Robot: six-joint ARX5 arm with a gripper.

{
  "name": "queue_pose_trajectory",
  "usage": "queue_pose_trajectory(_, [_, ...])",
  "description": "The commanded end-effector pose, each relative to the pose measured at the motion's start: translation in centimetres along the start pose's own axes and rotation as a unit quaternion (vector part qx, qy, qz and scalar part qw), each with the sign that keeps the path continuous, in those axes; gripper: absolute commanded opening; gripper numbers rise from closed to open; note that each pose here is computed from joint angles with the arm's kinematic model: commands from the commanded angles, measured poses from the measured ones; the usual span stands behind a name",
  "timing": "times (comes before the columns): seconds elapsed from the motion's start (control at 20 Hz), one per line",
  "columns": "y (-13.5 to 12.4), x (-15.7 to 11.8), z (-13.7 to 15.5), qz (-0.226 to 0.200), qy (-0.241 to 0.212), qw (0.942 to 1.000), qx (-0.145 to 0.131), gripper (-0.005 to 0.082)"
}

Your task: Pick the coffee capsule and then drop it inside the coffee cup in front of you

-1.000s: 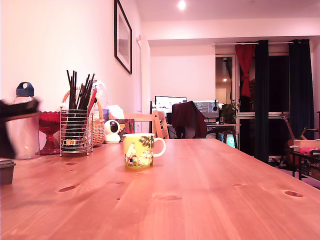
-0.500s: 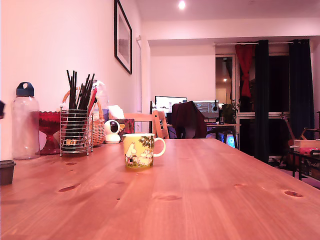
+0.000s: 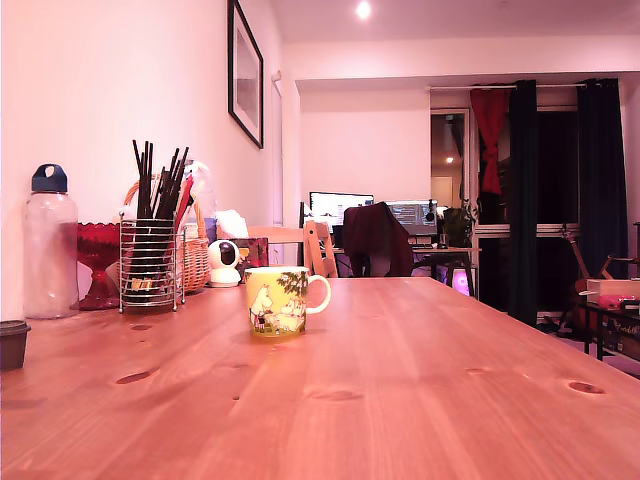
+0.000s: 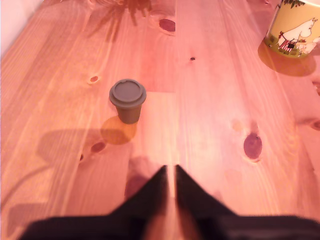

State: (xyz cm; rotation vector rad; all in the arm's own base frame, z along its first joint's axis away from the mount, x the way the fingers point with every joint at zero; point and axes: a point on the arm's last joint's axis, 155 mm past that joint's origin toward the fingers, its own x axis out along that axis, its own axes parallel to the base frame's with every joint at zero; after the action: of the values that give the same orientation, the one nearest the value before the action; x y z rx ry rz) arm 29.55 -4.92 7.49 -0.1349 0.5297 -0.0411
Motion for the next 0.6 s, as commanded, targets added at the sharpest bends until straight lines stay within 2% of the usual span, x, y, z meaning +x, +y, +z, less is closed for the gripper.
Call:
queue_pose_trajectory(0.0, [0.3, 0.0, -1.0, 0.002, 0.009, 0.9999, 0.006, 0.0542])
queue_pose_trajectory(0.05, [0.2, 0.0, -1.0, 0.0, 0.01, 0.9999, 0.01, 0.0639])
queue_pose_trajectory(0.1, [0.2, 0.0, -1.0, 0.0, 0.009, 0.9997, 0.024, 0.0662])
queue_pose_trajectory(0.3, [0.2, 0.0, -0.7, 0.0, 0.001, 0.9994, 0.034, 0.0662])
queue_pose_trajectory(0.55, [1.5, 0.1, -0.4, 0.005, -0.04, 0.9989, 0.025, 0.0662])
